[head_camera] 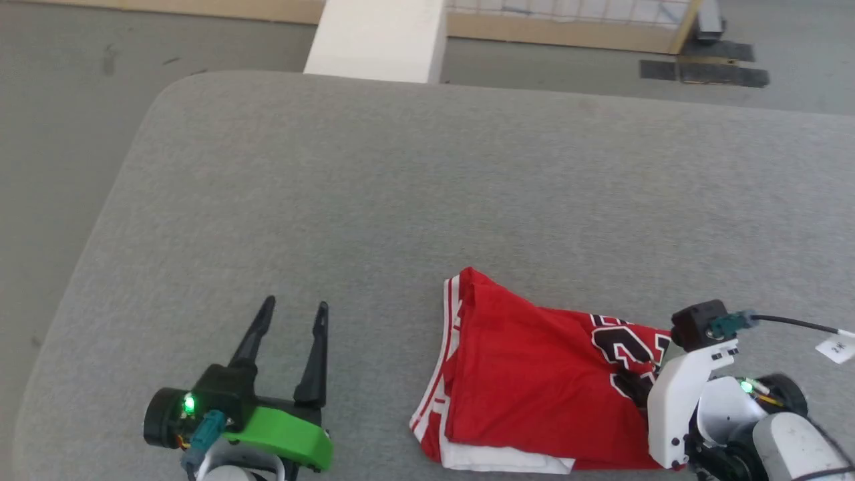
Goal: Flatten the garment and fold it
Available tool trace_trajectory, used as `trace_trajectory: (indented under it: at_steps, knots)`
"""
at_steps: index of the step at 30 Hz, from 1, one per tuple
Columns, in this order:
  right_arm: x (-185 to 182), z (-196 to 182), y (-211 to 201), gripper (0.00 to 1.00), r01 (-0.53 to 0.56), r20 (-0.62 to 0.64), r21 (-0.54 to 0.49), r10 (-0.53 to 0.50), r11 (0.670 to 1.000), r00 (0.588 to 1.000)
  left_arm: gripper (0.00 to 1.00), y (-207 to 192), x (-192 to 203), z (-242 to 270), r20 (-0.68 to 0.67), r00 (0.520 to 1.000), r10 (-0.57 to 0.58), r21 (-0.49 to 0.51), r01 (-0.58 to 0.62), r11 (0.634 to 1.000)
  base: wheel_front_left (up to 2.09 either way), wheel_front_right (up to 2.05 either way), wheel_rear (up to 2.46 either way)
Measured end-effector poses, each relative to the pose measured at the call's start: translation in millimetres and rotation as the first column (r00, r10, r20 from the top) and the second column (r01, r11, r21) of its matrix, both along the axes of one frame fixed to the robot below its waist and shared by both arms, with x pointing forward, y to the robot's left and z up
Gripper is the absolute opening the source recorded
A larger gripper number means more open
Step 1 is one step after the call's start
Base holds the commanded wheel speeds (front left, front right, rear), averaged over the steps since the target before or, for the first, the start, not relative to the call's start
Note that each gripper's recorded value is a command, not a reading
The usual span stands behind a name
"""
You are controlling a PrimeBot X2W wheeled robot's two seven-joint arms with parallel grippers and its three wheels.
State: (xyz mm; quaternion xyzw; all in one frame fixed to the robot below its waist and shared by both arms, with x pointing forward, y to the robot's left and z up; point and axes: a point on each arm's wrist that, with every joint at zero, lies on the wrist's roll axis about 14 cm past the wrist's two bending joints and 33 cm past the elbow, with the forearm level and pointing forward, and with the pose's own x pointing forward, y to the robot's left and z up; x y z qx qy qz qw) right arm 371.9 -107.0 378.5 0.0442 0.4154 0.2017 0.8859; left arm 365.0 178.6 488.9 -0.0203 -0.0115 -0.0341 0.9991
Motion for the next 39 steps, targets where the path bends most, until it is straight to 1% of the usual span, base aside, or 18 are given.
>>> trace_trajectory:
  at_steps: [2,4,6,8,12,15,17,18,20,23,24,27,29,31,32,33,35,39]
  knots:
    - [0.4,5.8,-13.6,0.0,-0.043,0.038,-0.095,0.047,0.995,0.998,1.0,-10.9,2.4,0.4,0.003,0.999,-0.033,-0.006,0.033,0.999,0.0,0.0,0.0]
    - [3.4,13.6,-31.9,0.0,-0.084,0.075,-0.213,0.102,0.973,0.992,1.0,-21.5,5.8,1.9,0.01,0.998,-0.065,-0.011,0.066,0.998,0.0,0.0,0.0]
    - [8.9,26.5,-53.5,0.0,-0.107,0.109,-0.332,0.15,0.937,0.983,1.0,-35.5,10.3,3.6,0.017,0.994,-0.108,-0.018,0.108,0.994,0.0,0.0,0.0]
    - [14.9,41.2,-73.1,0.0,-0.108,0.138,-0.425,0.183,0.899,0.973,1.0,-51.9,14.5,4.4,0.023,0.988,-0.156,-0.025,0.156,0.987,0.0,0.0,0.0]
    - [19.5,70.0,-114.0,0.0,-0.1,0.156,-0.585,0.232,0.805,0.96,1.0,-85.4,25.0,6.0,0.036,0.967,-0.251,-0.042,0.252,0.967,0.0,0.0,0.0]
    - [20.2,89.0,-152.0,0.0,-0.059,0.159,-0.668,0.22,0.742,0.962,1.0,-111.2,36.7,9.3,0.055,0.945,-0.321,-0.05,0.324,0.945,0.0,0.0,0.0]
    - [19.5,100.3,-182.9,0.0,-0.018,0.158,-0.713,0.186,0.701,0.97,1.0,-128.5,45.5,11.1,0.069,0.927,-0.368,-0.054,0.372,0.927,0.0,0.0,0.0]
    - [15.6,107.0,-253.4,0.0,0.057,0.143,-0.783,0.091,0.62,0.986,1.0,-161.9,65.3,8.9,0.091,0.885,-0.457,-0.063,0.463,0.884,0.0,0.0,0.0]
    - [16.3,107.8,-280.0,0.0,0.104,0.16,-0.792,0.04,0.602,0.986,1.0,-174.9,71.3,8.9,0.108,0.862,-0.495,-0.068,0.503,0.862,0.0,0.0,0.0]
    - [10.7,102.9,-319.3,0.0,0.136,0.149,-0.823,-0.021,0.551,0.989,1.0,-190.2,79.7,6.4,0.128,0.828,-0.546,-0.065,0.556,0.829,0.0,0.0,0.0]
    - [9.6,101.5,-329.5,0.0,0.147,0.15,-0.829,-0.04,0.54,0.988,1.0,-192.4,82.6,4.9,0.132,0.824,-0.551,-0.068,0.562,0.824,0.0,0.0,0.0]
    - [3.8,96.5,-368.5,0.0,0.182,0.147,-0.855,-0.109,0.486,0.983,1.0,-196.2,94.3,-4.0,0.137,0.817,-0.56,-0.084,0.573,0.815,0.0,0.0,0.0]
    - [0.8,93.1,-387.0,0.0,0.198,0.149,-0.865,-0.143,0.46,0.979,1.0,-197.1,100.1,-10.6,0.136,0.815,-0.564,-0.093,0.577,0.811,0.0,0.0,0.0]
    - [-0.3,88.6,-400.6,0.0,0.188,0.141,-0.883,-0.141,0.431,0.98,1.0,-197.7,106.2,-16.7,0.137,0.811,-0.569,-0.096,0.582,0.807,0.0,0.0,0.0]
    - [-0.7,85.8,-406.9,0.0,0.17,0.127,-0.896,-0.13,0.41,0.983,1.0,-197.4,110.2,-19.8,0.139,0.812,-0.567,-0.099,0.581,0.807,0.0,0.0,0.0]
    - [1.5,79.8,-423.4,0.0,0.163,0.123,-0.914,-0.129,0.372,0.984,1.0,-194.4,119.0,-32.0,0.129,0.819,-0.559,-0.111,0.572,0.813,0.0,0.0,0.0]
    - [5.7,73.2,-430.6,0.0,0.175,0.13,-0.914,-0.145,0.365,0.981,1.0,-191.4,121.2,-45.9,0.102,0.824,-0.557,-0.11,0.566,0.817,0.0,0.0,0.0]
    - [11.0,50.1,-432.7,0.0,0.165,0.108,-0.914,-0.17,0.371,0.979,1.0,-185.5,124.0,-62.7,0.07,0.835,-0.546,-0.122,0.55,0.826,0.0,0.0,0.0]
